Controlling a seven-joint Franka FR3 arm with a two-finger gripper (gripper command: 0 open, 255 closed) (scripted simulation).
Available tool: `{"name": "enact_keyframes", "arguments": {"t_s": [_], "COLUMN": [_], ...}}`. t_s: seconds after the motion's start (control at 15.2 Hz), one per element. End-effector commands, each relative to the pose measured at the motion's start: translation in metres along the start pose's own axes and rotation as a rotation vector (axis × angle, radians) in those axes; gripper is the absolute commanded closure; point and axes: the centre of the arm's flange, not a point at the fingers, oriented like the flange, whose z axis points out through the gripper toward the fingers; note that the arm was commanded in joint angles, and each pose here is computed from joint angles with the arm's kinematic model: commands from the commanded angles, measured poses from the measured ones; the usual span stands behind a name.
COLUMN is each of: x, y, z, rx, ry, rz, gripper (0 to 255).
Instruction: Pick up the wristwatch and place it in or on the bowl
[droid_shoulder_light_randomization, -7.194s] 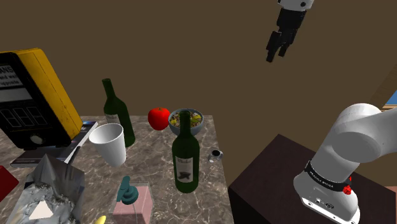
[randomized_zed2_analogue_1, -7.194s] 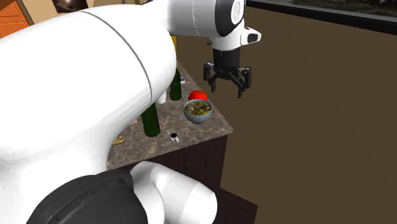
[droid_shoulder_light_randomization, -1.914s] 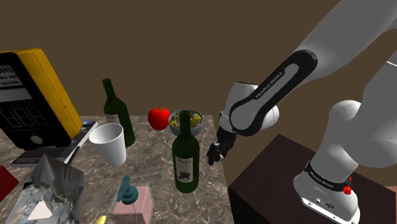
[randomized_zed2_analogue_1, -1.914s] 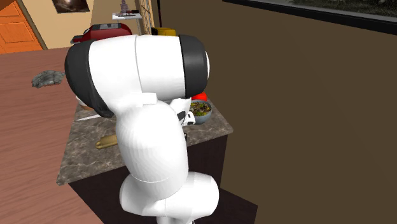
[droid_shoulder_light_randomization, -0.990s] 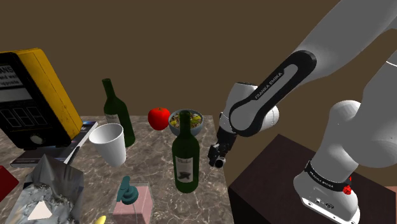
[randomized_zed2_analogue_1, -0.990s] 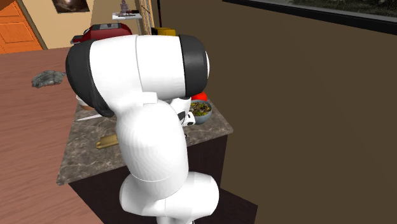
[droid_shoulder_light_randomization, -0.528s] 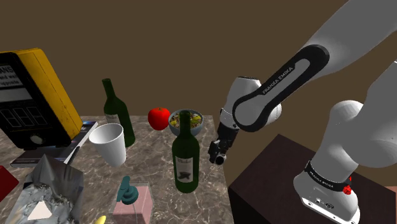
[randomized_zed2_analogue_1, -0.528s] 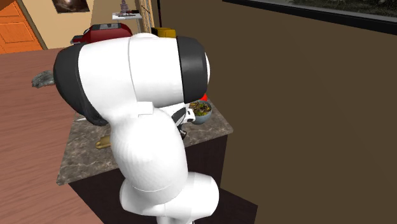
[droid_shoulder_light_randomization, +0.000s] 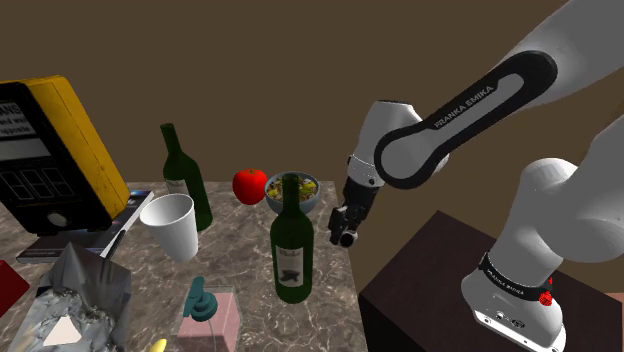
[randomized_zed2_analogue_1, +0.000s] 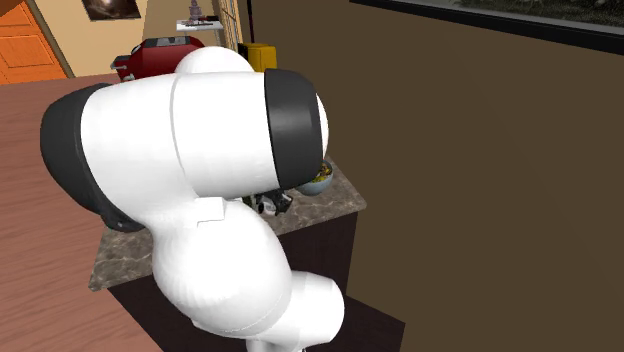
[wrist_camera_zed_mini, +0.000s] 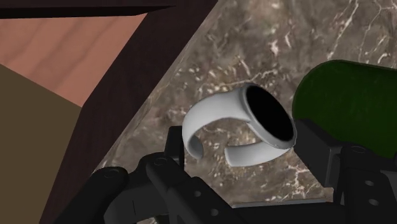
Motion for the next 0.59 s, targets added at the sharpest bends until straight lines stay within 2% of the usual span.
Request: {"name": "enact_keyframes", "arguments": {"t_s": [0.0,0.53], "x": [0.000,0.002], "y": [-0.003,-0.016], "z": [-0.010,-0.050], "rx": [-0.001,-0.001], "ry": [0.000,0.000], "rz": [0.000,0.000], "gripper": [255,255]}}
